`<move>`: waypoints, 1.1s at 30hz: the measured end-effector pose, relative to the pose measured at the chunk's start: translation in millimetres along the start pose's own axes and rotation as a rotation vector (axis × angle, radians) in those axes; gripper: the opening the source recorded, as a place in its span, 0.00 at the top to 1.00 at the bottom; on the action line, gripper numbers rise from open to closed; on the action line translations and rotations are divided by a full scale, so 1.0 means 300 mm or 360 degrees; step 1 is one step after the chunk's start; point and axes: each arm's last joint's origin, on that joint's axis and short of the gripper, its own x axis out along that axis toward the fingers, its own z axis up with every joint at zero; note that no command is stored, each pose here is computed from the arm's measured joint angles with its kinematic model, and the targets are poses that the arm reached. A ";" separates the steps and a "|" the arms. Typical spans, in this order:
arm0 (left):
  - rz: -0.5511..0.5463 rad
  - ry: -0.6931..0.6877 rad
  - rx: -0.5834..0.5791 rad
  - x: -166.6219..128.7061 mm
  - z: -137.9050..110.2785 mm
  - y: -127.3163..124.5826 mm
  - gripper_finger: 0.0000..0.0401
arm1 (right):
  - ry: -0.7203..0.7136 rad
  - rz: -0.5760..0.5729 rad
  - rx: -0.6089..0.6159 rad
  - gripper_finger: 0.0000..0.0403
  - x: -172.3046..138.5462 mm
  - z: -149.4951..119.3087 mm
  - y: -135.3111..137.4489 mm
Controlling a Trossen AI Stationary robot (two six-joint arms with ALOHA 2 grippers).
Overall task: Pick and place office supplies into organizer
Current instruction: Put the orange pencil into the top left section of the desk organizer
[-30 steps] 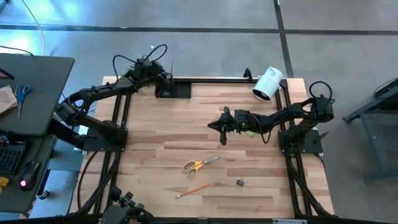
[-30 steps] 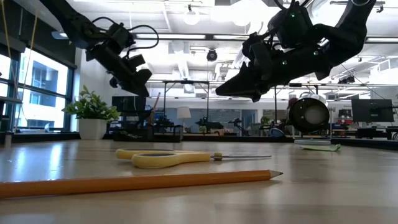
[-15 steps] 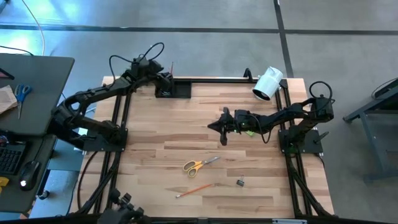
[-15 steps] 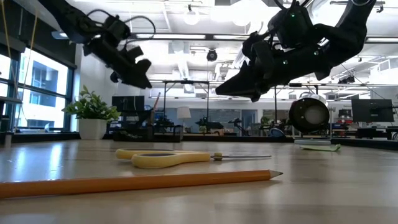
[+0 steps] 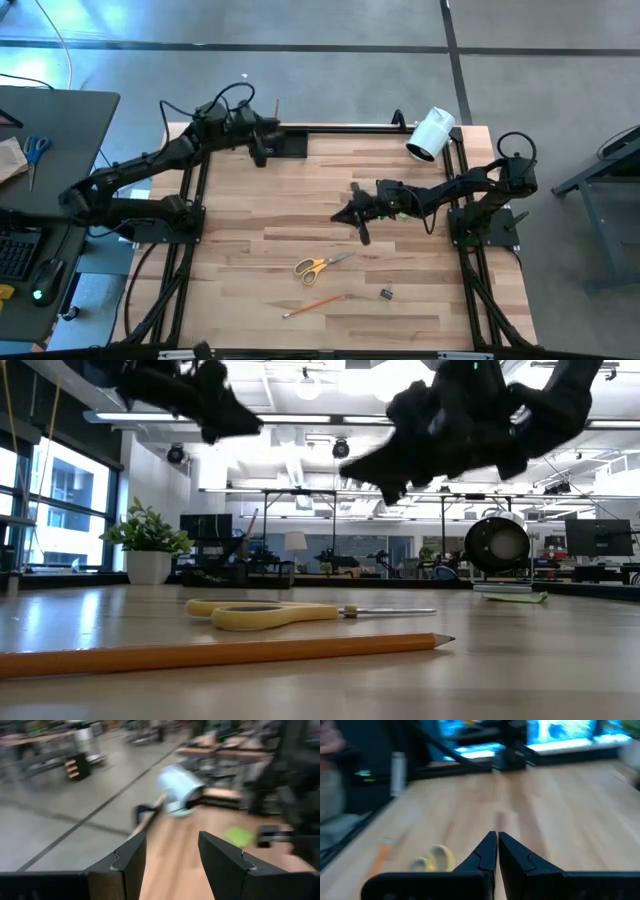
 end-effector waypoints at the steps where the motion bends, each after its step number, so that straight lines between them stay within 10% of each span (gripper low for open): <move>1: -0.0070 -0.0027 0.0012 -0.003 0.008 -0.017 0.58 | 0.0002 0.0033 -0.0037 0.98 0.011 0.013 0.016; 11: -0.0401 -0.0107 0.0041 -0.016 0.039 -0.133 0.58 | 0.0392 0.0018 -0.0243 0.97 0.109 0.111 0.158; 21: -0.0589 -0.0085 -0.0017 -0.017 0.043 -0.224 0.58 | 0.0279 -0.0007 -0.0319 0.97 0.137 0.191 0.278; 33: -0.0896 0.0247 0.0084 -0.094 -0.024 -0.550 0.58 | 0.0317 0.0080 -0.0139 0.97 0.210 0.039 0.477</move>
